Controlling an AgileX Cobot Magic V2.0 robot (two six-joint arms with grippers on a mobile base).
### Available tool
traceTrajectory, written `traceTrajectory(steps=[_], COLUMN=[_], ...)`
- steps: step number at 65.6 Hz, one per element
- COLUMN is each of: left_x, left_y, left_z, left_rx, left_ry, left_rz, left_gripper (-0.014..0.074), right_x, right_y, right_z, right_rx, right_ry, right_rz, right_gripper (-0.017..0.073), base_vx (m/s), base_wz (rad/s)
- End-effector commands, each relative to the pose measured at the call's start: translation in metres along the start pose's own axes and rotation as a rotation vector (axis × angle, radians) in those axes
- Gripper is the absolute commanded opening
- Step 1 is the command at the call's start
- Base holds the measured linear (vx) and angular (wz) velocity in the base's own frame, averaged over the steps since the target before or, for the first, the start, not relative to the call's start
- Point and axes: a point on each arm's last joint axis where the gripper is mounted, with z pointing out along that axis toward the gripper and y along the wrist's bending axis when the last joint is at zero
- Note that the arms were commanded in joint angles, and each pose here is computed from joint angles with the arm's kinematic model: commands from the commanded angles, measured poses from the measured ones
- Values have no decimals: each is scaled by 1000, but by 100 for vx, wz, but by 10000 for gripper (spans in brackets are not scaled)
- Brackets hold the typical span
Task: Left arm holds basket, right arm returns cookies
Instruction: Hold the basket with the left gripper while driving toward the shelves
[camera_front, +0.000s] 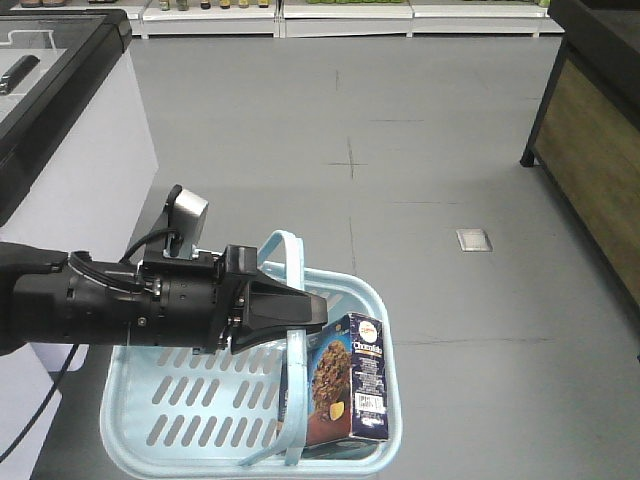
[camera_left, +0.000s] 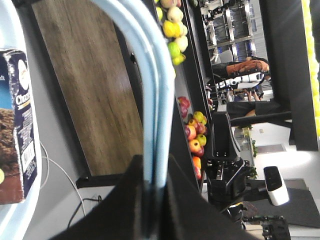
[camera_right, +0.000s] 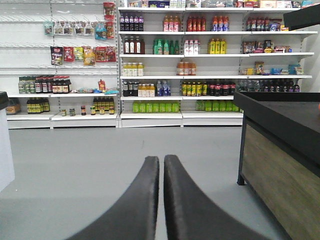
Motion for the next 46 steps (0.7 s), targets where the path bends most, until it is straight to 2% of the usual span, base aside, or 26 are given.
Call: traceTrajectory(steps=[1, 46], left_x=[-5, -5], left_y=[-31, -31], left_z=[-6, -6], left_rx=[153, 152], left_ry=[-45, -46], left_rz=[8, 8], left_gripper=[-3, -3], right_x=[-2, -2], right_y=[1, 1], right_z=[-1, -1], right_rx=[-8, -8], right_ry=[-72, -72], right_rz=[-18, -18], right_gripper=[-6, -6], base_vx=[41, 43], base_wz=[6, 4])
